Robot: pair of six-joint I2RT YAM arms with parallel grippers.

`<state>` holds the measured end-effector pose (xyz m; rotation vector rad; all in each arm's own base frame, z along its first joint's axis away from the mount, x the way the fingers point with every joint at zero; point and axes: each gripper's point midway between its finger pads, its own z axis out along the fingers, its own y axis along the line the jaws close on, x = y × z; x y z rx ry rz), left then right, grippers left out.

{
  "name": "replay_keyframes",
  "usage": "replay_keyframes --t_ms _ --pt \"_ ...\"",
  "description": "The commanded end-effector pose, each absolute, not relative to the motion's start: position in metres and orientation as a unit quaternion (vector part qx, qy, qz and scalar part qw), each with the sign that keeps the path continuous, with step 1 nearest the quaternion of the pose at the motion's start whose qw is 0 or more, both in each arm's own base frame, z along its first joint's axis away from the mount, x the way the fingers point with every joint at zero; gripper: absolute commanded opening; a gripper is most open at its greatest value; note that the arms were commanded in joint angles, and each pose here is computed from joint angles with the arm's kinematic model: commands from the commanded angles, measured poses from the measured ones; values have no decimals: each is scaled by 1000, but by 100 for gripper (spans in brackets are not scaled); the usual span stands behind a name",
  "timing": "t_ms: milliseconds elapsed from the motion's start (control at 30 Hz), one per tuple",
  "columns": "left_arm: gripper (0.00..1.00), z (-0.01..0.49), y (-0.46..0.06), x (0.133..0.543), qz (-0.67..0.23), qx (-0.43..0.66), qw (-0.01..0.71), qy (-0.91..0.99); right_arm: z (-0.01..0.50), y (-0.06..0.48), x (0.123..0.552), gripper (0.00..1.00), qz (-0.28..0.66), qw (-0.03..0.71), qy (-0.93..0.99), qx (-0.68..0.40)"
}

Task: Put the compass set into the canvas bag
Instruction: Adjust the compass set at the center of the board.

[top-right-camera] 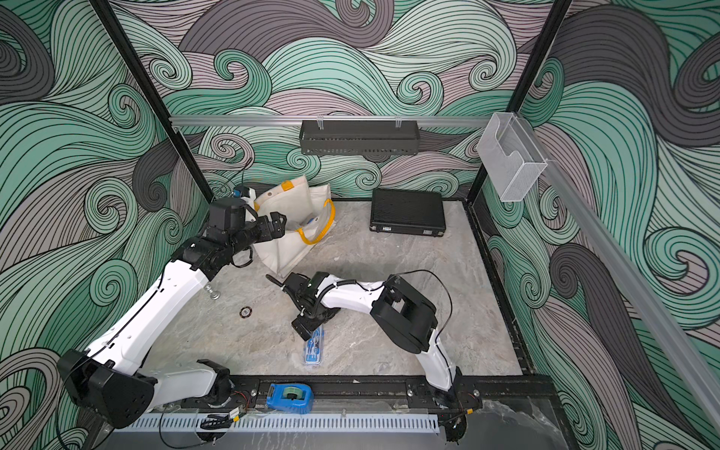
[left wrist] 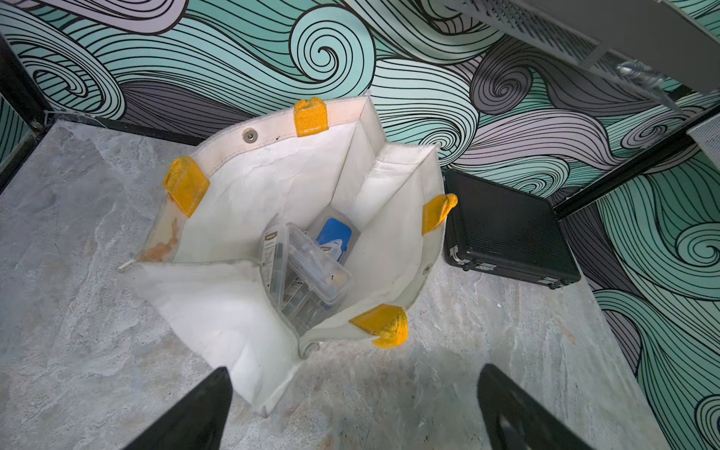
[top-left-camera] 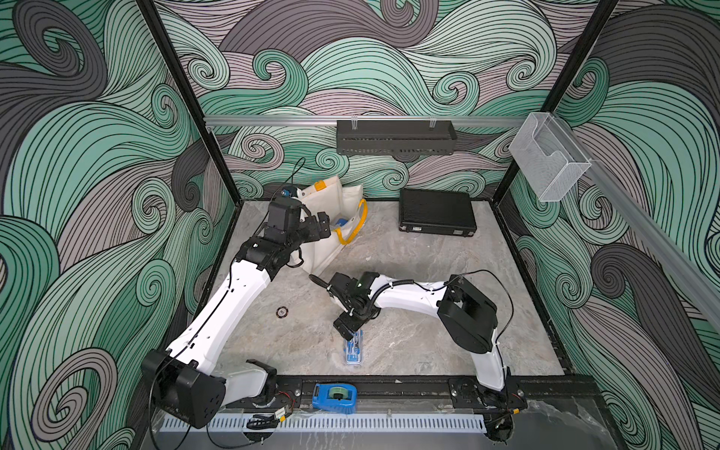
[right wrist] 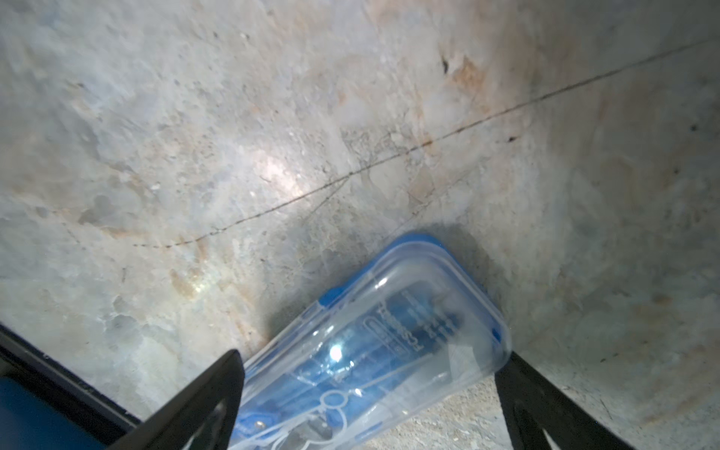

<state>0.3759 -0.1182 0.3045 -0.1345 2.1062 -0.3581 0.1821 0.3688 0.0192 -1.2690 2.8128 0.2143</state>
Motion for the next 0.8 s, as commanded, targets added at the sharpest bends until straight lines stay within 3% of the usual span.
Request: replay_keyframes --t_ms 0,433,767 --pt "99 316 -117 375 -160 -62 493 853 16 349 183 100 20 17 908 -418" --pt "99 308 -124 378 -173 -58 483 856 16 291 212 100 -74 45 897 -432" --pt "99 303 -132 377 -193 -49 475 857 42 305 205 100 6 58 924 -378"
